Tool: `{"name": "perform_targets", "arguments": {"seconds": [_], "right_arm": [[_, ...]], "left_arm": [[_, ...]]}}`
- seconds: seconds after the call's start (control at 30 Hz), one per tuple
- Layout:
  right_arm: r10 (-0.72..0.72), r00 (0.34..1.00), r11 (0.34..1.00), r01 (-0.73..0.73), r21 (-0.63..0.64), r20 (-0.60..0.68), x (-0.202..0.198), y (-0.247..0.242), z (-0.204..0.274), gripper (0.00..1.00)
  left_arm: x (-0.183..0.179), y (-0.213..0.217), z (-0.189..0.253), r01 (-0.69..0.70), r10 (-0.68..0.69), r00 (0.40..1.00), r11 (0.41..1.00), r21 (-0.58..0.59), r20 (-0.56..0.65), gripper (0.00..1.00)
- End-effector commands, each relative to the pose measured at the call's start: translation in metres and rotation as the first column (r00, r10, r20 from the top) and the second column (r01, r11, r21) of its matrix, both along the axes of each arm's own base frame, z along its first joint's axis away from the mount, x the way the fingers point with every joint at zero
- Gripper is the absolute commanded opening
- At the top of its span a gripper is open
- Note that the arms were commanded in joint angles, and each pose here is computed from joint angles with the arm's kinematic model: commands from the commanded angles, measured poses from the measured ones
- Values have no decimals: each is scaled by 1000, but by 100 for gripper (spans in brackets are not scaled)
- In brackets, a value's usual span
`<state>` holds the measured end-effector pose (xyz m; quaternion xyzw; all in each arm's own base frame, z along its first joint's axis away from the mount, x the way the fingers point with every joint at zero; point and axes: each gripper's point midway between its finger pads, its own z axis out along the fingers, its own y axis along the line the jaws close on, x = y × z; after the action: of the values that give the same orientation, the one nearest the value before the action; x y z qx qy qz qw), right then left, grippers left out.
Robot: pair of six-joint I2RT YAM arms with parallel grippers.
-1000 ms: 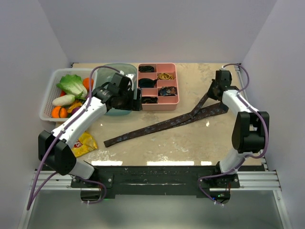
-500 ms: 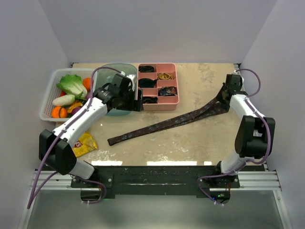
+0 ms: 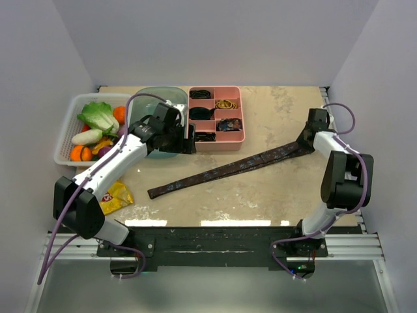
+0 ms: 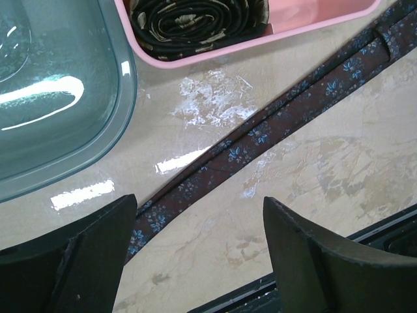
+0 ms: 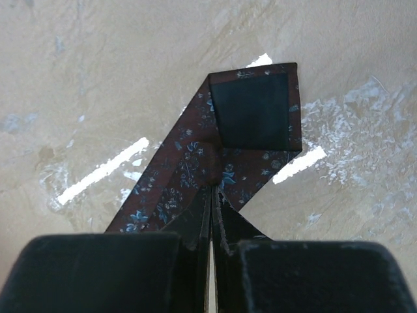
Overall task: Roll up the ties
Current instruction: Flatten out the tie at the center of the board.
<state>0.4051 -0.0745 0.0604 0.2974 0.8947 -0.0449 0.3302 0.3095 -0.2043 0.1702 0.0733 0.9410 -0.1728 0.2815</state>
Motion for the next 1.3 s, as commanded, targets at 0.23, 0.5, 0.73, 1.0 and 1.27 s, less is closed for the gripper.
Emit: {"name": "perform_targets", "arguments": {"seconds": [0.23, 0.5, 0.73, 1.0, 1.27], "right_arm": [[-13, 995, 1000, 15, -12, 102, 9, -5, 28, 65], [188, 971, 981, -191, 9, 145, 9, 42, 66, 86], [583, 813, 812, -582, -51, 6, -29, 186, 55, 85], [779, 624, 625, -780, 0, -59, -71, 268, 21, 75], [743, 651, 657, -754, -12, -154, -73, 257, -14, 22]], "left_arm": [[-1, -2, 7, 32, -31, 999, 999, -20, 45, 83], [-4, -4, 5, 38, -36, 998, 999, -39, 48, 83], [-7, -13, -1, 62, -58, 998, 993, -97, 39, 83], [-10, -18, -7, 81, -83, 997, 959, -273, 3, 84], [-11, -2, -12, 46, -55, 998, 950, -308, -22, 83]]}}
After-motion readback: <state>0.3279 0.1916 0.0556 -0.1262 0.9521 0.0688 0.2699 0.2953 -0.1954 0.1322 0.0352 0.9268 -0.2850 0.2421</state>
